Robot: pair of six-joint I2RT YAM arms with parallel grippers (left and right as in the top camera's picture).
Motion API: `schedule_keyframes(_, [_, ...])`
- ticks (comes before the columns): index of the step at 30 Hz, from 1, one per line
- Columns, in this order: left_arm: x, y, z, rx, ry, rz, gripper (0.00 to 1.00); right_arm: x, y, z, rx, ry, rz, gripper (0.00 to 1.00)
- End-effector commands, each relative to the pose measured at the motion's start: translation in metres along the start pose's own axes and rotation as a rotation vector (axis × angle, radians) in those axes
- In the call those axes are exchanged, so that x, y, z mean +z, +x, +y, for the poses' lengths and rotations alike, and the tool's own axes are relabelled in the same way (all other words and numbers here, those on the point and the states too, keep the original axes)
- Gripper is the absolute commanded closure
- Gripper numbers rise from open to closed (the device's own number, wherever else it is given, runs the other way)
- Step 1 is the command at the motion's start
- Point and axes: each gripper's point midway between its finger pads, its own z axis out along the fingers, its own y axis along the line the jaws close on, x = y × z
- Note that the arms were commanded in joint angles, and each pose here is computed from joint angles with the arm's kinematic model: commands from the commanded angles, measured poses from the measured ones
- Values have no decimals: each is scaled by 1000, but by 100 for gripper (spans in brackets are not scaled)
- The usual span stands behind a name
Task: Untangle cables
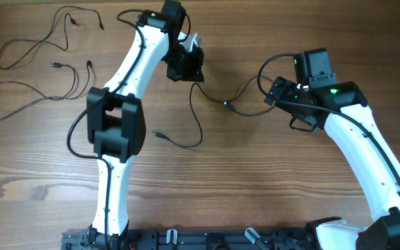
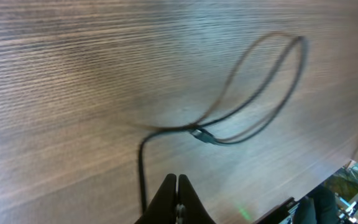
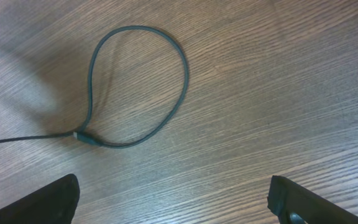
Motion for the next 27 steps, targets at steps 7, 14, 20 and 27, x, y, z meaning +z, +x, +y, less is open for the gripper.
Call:
schedule_keyframes(7, [-32,15,20,-11,-250,-46,14,3,0,0,-16,5,7,0])
schedule_keyframes(14, [31,18,25,8,-255,53,34,3,0,0,-15,4,5,0])
schedule_keyframes(20, [36,9,22,29,-246,23,62,3,0,0,-15,4,5,0])
schedule_keyframes(27, [35,15,24,-6,-254,45,74,3,-1,0,-15,4,5,1])
